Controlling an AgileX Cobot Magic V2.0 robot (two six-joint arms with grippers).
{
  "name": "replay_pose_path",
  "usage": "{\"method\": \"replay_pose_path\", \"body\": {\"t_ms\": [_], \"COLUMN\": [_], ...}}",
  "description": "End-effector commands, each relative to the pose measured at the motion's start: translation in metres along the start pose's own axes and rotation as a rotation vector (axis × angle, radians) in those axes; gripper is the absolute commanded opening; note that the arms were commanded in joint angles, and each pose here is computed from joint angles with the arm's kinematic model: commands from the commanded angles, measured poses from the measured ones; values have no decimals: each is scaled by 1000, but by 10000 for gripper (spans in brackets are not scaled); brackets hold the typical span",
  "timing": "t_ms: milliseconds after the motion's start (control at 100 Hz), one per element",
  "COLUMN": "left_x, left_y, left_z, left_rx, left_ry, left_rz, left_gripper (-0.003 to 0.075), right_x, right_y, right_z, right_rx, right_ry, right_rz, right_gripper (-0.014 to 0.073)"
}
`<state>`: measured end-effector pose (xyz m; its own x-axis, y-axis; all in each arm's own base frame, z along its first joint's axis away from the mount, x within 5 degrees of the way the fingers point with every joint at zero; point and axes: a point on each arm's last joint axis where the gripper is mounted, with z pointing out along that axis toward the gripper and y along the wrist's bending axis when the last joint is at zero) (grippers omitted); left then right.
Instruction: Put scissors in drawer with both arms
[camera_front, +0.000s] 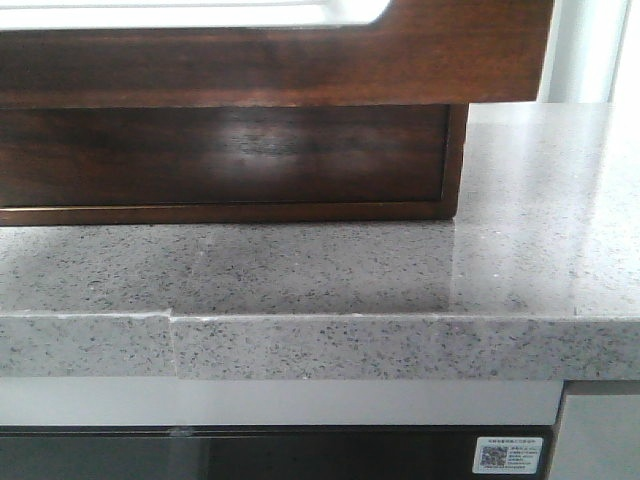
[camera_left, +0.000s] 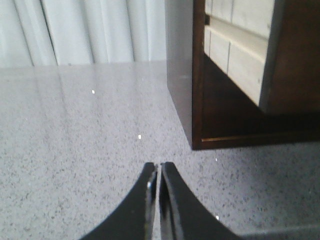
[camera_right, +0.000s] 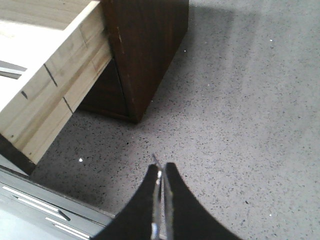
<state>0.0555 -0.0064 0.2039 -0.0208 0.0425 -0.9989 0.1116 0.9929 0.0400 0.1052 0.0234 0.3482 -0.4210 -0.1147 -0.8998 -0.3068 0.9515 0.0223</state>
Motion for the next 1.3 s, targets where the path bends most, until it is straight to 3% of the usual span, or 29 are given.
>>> {"method": "replay_pose_path", "body": {"t_ms": [0, 650, 790, 880, 1040, 1170, 1290], "left_x": [0, 0, 0, 0, 0, 0, 0], "left_y": [1, 1, 1, 1, 1, 1, 1], "left_z": [-1, -1, -1, -1, -1, -1, -1], "left_rx": [-10, -10, -10, -10, -10, -10, -10], "left_ry": [-102, -102, -102, -102, -102, -102, -102], "left_rz": [-21, -21, -21, -21, -21, -21, -21], "left_gripper": [-20, -20, -20, -20, -20, -20, -20], "right_x": [-12, -12, -5, 11, 68, 110, 131], "right_y": [-1, -1, 0, -2, -7, -5, -6], "right_z": [-4, -4, -11, -18, -17, -11, -4], "right_rx": [17, 17, 61, 147, 297, 327, 345], "right_ry": [-76, -76, -157, -285, -481, -526, -544], "right_rz": [16, 16, 12, 16, 43, 41, 39], "right_gripper": [-69, -69, -69, -69, -69, -69, -69]}}
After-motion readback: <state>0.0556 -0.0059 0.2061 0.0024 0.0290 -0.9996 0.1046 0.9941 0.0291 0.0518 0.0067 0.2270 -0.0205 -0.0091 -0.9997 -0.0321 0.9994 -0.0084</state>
